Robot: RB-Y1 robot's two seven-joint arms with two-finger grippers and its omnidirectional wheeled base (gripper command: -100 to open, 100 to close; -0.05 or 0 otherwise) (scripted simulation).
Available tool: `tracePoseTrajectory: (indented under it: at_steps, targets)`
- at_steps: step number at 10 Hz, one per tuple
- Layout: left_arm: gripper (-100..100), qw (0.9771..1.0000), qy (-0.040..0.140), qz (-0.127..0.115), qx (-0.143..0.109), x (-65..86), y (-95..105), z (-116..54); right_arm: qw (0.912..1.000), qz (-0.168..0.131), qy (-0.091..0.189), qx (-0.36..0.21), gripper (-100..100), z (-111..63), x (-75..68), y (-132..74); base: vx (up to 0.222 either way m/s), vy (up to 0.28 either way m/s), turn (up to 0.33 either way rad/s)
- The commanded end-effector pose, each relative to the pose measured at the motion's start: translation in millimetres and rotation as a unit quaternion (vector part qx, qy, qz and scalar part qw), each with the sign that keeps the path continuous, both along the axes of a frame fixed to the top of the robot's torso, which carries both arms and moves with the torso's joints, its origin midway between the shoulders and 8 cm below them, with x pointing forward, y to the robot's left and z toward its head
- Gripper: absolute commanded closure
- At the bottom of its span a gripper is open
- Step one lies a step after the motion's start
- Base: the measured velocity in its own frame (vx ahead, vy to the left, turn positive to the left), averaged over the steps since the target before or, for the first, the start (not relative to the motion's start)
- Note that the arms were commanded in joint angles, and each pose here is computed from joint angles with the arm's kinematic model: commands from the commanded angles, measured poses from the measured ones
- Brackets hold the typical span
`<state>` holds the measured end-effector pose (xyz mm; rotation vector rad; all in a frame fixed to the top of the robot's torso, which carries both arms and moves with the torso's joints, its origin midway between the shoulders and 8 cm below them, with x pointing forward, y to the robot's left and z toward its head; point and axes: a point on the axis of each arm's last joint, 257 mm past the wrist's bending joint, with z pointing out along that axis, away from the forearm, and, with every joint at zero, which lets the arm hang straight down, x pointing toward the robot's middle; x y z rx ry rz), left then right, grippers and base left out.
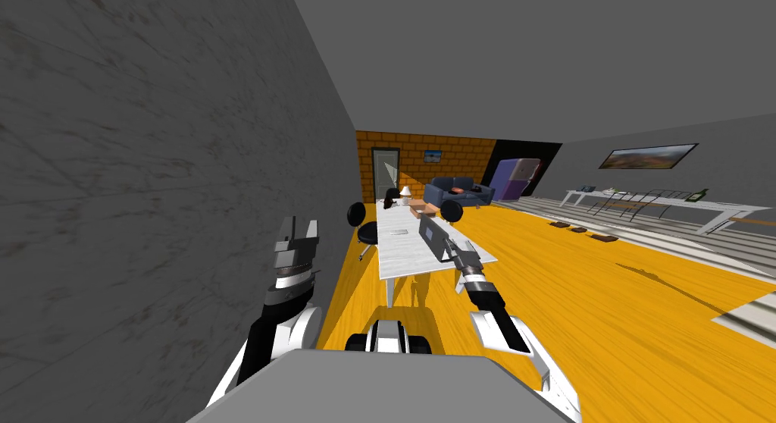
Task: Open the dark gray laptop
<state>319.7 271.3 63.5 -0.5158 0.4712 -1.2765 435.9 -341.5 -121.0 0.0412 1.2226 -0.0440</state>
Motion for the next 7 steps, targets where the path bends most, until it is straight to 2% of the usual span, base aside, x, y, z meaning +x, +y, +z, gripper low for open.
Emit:
tracePoseTrajectory:
  at_steps: [1, 4, 7]
  targets:
    - [0, 1.0000, 0.000, 0.000, 0.000, 0.0, 0.0, 0.0, 0.9989, -0.018, 0.018, -0.038, -100, -10.9, 4.9, -8, 0.035, 0.052, -0.015]
    - [0, 1.0000, 0.000, 0.000, 0.000, 0.0, 0.0, 0.0, 0.9940, -0.043, 0.050, -0.087, -100, -31.5, 10.7, -25, 0.043, 0.042, -0.015]
    - [0, 1.0000, 0.000, 0.000, 0.000, 0.0, 0.0, 0.0, 0.9883, -0.059, 0.067, -0.123, -100, -41.6, 13.0, -34, 0.049, 0.026, -0.023]
